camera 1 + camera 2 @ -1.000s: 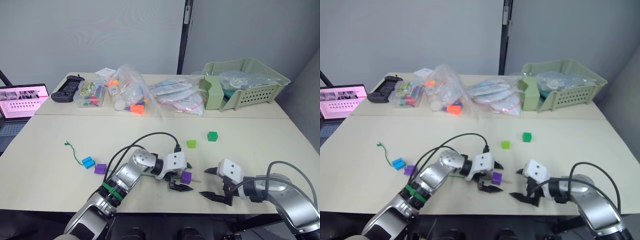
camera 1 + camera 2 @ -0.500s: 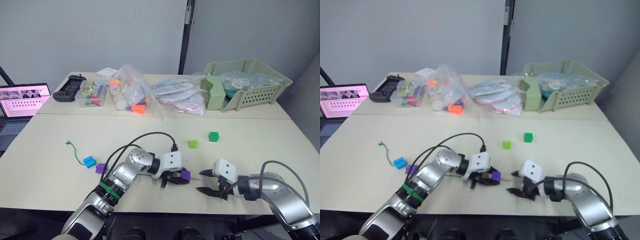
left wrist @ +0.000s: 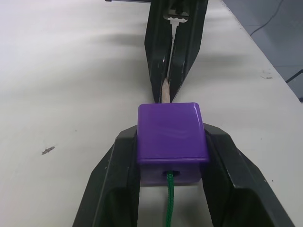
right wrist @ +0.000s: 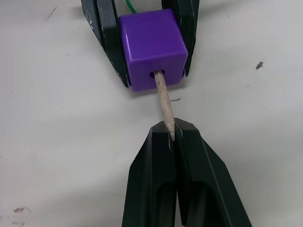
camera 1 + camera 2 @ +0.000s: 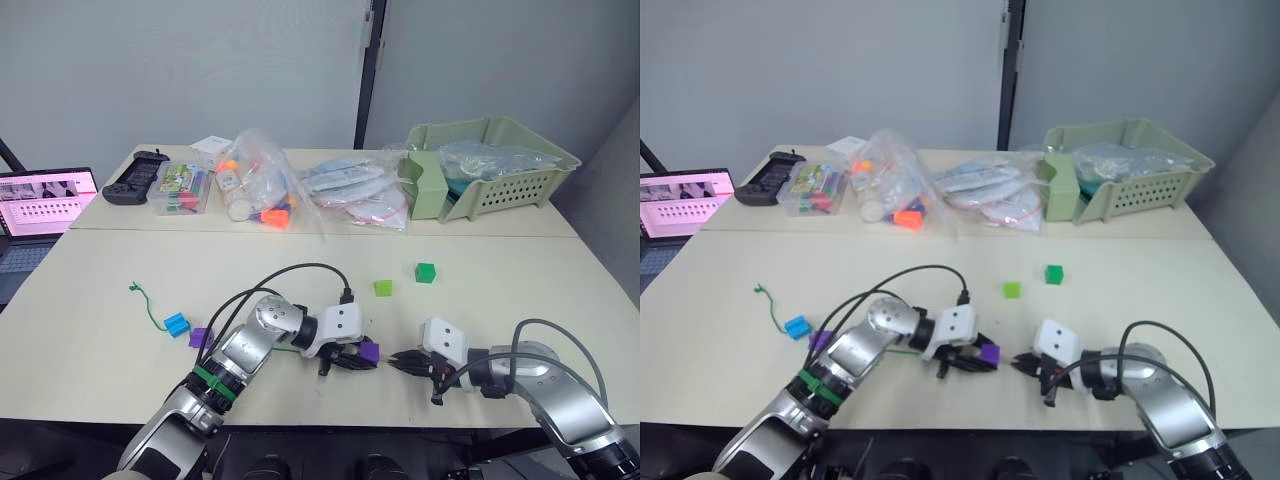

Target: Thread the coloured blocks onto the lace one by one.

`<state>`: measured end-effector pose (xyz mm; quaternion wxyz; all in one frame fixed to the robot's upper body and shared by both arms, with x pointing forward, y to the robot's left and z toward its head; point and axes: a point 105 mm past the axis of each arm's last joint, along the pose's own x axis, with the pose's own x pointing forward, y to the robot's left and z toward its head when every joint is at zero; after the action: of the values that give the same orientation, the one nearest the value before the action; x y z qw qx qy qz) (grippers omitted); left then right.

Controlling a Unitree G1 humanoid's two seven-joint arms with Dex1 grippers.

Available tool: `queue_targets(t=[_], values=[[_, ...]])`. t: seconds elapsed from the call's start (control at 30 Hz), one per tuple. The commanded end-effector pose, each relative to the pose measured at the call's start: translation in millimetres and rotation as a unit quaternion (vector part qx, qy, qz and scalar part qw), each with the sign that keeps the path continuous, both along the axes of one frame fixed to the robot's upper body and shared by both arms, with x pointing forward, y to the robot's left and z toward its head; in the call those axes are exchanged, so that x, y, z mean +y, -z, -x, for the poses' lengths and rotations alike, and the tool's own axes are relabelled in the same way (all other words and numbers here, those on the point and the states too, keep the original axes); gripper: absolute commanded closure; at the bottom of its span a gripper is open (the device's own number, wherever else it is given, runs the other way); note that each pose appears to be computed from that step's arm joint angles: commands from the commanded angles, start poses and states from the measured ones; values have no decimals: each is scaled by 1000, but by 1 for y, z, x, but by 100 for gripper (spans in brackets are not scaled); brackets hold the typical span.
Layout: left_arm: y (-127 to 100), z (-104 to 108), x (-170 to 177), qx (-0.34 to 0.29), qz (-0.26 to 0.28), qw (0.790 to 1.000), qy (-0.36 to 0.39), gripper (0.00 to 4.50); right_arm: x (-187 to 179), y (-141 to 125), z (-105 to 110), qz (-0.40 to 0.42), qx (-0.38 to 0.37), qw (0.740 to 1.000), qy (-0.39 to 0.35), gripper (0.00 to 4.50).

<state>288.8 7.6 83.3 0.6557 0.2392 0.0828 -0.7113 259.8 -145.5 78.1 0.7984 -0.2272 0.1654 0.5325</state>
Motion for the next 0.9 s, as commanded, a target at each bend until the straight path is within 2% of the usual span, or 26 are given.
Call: queue_targets(t=[0.03, 0.2, 0.33, 0.5, 0.67, 0.9], values=[[-8, 0, 29, 1, -8, 1000, -7, 329, 2, -10, 0, 0, -19, 1000, -17, 450], [-9, -1, 93, 7, -57, 998, -36, 329, 10, -16, 3, -8, -25, 999, -43, 450], [-3, -6, 155, 0, -128, 989, -76, 329, 16, -16, 4, -9, -25, 998, -57, 450], [-12, -12, 208, 4, -174, 979, -109, 329, 22, -17, 3, -13, -26, 997, -72, 450], [-7, -7, 232, 19, -207, 973, -104, 329, 26, -19, -1, -14, -29, 996, -78, 450], [1, -6, 240, 17, -223, 969, -101, 329, 27, -22, -2, -14, -34, 996, -80, 450]])
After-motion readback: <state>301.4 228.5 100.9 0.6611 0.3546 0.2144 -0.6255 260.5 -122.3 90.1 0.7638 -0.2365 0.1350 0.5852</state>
